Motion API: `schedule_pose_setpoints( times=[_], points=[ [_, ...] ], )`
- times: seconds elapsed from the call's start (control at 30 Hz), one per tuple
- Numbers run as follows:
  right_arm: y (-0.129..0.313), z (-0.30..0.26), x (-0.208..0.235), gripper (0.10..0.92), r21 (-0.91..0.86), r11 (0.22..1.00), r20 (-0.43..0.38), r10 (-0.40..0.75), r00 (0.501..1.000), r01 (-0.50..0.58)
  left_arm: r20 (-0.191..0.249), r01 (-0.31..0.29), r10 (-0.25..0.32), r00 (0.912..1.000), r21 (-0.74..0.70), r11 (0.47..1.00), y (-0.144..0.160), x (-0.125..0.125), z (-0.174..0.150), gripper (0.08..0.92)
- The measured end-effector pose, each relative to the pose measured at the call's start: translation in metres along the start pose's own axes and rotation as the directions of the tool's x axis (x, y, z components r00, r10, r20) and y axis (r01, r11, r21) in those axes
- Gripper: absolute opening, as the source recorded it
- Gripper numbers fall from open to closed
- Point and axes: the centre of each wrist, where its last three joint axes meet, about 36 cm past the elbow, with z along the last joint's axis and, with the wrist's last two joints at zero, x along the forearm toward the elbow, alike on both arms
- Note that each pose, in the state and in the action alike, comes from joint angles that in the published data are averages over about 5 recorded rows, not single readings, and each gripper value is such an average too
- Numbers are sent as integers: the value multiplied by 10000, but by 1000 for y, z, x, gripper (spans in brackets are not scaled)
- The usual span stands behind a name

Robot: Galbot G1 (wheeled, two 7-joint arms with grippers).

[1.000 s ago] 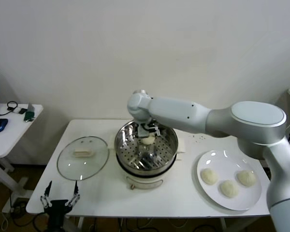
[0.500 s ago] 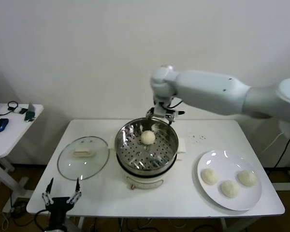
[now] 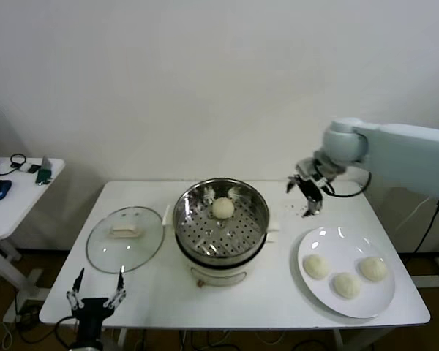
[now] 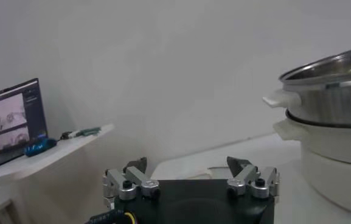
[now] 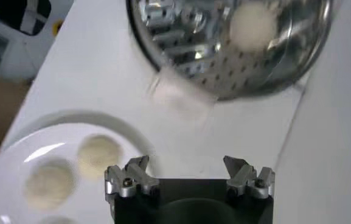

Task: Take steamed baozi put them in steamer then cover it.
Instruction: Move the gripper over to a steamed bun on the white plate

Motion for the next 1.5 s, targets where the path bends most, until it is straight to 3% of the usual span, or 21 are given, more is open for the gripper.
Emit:
schedule_pose_setpoints(
  times=[0.6, 1.0, 1.5],
  points=[
    [76, 57, -103, 823, -2465, 9556, 116, -1638, 9864, 1616, -193, 80, -81, 9998, -90, 9999, 5, 6, 6, 823],
    [88, 66, -150, 823, -3097, 9307, 262, -1962, 9802, 1946, -272, 53, -56, 9996, -97, 9999, 5, 6, 9, 823],
    [88, 61, -178, 812, -3353, 9182, 542, -2046, 9773, 2108, -270, 15, -18, 9996, -105, 9999, 2, 4, 9, 823]
  ],
)
